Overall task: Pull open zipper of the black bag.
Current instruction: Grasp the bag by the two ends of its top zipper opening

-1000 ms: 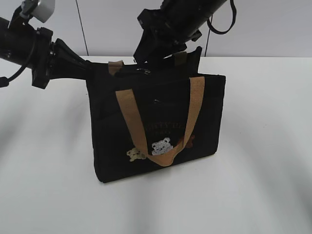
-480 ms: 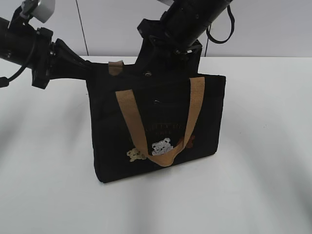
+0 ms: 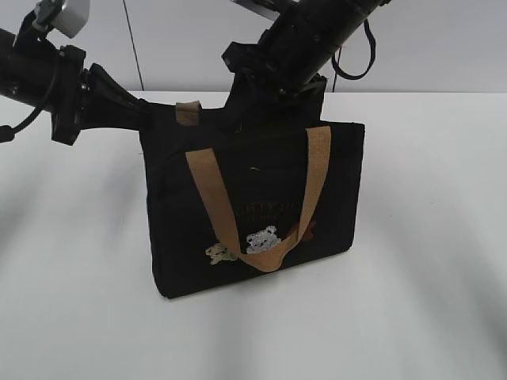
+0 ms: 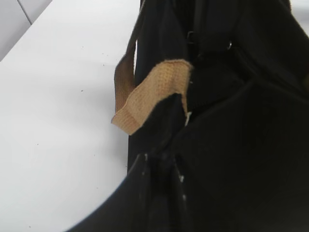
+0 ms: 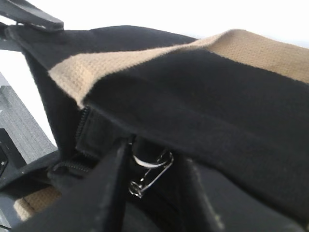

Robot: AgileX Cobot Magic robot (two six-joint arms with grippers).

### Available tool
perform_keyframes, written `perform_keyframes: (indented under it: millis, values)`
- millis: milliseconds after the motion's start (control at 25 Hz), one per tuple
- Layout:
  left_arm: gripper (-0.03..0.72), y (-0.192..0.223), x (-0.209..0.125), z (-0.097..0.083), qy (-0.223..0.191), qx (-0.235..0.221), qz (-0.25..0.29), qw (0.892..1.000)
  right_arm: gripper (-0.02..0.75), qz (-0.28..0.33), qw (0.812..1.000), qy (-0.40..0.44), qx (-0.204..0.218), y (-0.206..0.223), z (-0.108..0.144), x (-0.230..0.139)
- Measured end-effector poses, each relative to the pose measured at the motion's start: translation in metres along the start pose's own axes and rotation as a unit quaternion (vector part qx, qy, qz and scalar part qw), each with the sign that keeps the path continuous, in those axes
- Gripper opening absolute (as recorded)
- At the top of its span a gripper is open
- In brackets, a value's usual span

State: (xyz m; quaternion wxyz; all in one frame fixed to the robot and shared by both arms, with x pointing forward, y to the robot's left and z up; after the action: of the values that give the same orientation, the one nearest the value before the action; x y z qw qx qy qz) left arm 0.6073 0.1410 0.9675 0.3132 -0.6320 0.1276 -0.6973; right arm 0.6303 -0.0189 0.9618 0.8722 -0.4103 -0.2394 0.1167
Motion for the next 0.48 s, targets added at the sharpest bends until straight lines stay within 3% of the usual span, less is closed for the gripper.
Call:
perform_keyframes:
  millis: [320, 480]
  values:
    - [0.053, 0.000, 0.001, 0.000, -0.001, 0.001, -0.002, 1.000, 0.202, -0.011, 0.999, -0.035, -0.007, -0.011, 0.005, 0.002]
    - [0.053, 0.000, 0.001, 0.000, -0.002, 0.001, -0.002, 1.000, 0.199, -0.018, 0.997, -0.057, -0.038, -0.026, 0.006, 0.003]
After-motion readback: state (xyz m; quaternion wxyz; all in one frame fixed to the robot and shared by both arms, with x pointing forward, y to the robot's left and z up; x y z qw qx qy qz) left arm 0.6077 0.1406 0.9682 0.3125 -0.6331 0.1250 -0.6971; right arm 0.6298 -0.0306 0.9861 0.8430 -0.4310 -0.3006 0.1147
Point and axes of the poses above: a point on each arm's last joint axis where the gripper is mounted, y pointing out along that axis toward the gripper, z along the wrist's bending axis when the last joint is at zero, x = y × z, the point moved 8 cm from there along y, pointing out along that axis toward the gripper, and after that the axes turned 3 degrees about y, right-handed, at the moved point
